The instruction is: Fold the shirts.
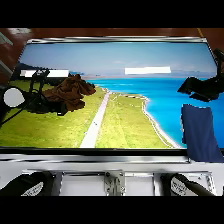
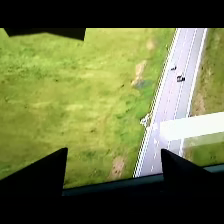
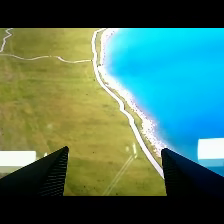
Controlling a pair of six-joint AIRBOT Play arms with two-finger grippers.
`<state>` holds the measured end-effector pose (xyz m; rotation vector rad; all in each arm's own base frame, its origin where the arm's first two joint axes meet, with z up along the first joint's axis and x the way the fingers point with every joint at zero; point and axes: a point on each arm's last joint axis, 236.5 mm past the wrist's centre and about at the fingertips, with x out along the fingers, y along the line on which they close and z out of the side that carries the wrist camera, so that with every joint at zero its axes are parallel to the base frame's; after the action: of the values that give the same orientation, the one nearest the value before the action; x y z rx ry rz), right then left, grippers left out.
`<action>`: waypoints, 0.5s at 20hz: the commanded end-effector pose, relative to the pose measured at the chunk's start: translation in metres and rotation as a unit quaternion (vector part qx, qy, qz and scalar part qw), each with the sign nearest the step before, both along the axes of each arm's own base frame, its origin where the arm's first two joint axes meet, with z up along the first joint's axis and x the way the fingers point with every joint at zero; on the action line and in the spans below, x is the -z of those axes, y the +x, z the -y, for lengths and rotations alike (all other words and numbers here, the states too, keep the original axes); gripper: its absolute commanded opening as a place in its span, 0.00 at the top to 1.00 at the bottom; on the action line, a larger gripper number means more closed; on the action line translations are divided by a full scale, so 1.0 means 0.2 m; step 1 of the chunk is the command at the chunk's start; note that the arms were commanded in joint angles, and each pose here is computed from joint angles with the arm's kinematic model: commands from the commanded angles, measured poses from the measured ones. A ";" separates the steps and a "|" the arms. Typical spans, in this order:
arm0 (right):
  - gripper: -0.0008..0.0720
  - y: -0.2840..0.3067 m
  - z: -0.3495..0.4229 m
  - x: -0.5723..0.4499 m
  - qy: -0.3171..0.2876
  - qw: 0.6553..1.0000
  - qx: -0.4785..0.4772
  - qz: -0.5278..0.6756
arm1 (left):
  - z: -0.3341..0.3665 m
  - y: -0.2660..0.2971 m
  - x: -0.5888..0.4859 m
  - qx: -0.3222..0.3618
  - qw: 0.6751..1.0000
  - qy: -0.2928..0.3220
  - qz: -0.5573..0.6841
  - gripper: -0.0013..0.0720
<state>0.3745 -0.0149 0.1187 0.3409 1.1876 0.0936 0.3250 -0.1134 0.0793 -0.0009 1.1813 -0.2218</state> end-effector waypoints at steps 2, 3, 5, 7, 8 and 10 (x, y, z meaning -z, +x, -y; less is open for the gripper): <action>0.03 -0.08 -0.02 0.03 0.001 0.999 -0.020 -0.031 | 0.14 0.21 -0.12 -0.001 0.993 -0.064 0.096 0.00; 0.03 -0.08 -0.02 0.03 0.001 0.999 -0.022 -0.030 | 0.13 0.30 -0.15 -0.011 0.989 -0.065 0.130 0.02; 0.03 -0.05 -0.01 0.02 -0.001 1.000 -0.018 -0.021 | 0.02 0.51 -0.14 -0.079 0.982 -0.068 0.160 0.06; 0.03 -0.02 0.00 0.01 -0.004 1.000 -0.013 -0.005 | -0.17 0.71 0.00 -0.126 0.982 -0.047 0.130 0.04; 0.03 0.00 0.00 0.00 -0.005 1.000 -0.010 0.003 | -0.26 0.80 0.09 -0.149 0.982 -0.038 0.106 0.04; 0.03 0.04 0.01 -0.01 -0.008 1.000 -0.004 0.017 | -0.44 0.91 0.32 -0.192 0.981 -0.030 0.031 0.04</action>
<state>0.3718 -0.0144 0.1175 0.3202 1.1986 0.1075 0.4723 -0.0720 0.0633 -0.1997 0.9782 -0.0347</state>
